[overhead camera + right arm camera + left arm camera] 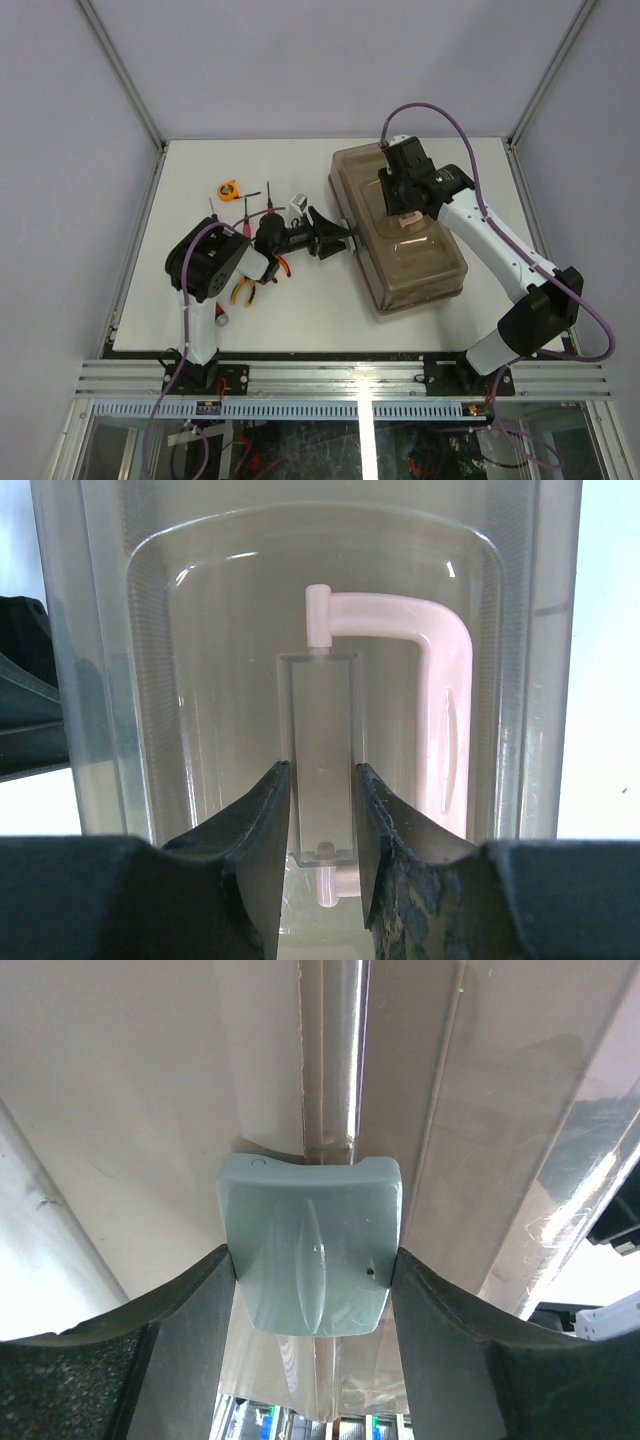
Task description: Pack the tool kit
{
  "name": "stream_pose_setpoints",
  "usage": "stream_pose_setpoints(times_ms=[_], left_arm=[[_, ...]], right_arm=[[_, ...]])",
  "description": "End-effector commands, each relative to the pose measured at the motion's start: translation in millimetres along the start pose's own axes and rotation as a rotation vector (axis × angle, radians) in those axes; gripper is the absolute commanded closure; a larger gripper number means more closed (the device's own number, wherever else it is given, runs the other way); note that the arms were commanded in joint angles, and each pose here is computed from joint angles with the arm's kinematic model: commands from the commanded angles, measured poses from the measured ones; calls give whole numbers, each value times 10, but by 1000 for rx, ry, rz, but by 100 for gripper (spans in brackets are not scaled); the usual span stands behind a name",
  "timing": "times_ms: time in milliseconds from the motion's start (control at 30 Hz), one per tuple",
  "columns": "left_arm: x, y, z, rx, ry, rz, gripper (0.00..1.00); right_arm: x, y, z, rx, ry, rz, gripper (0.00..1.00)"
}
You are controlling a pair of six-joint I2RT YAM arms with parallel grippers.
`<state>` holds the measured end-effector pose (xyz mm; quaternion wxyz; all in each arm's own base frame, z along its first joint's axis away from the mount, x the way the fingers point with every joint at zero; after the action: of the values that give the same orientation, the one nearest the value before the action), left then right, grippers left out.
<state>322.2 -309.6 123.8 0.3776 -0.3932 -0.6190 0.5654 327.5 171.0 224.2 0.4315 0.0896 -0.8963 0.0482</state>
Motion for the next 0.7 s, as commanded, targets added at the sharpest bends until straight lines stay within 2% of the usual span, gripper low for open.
stream_pose_setpoints(times_ms=[0, 400, 667], left_arm=[[-74, -315, 91, -97, 21, 23, 91], [-73, -289, 105, -109, 42, -100, 93], [0, -453, 164, -90, 46, -38, 89]], right_arm=[[-137, 244, 979, 39, 429, -98, 68], [-137, 255, 954, 33, 417, -102, 68], [-134, 252, 989, 32, 422, -104, 68]])
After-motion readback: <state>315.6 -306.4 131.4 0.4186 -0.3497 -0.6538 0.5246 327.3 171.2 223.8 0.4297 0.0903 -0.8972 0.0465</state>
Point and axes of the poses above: each gripper's point midway between its finger pads, its own x axis back along the fingers, its own y axis along the line the jaws close on, z = x × y, the point moved 2 cm from there along x, back along the fingers, and after that the axes turned 4 degrees about -x, right-handed, at the moved point
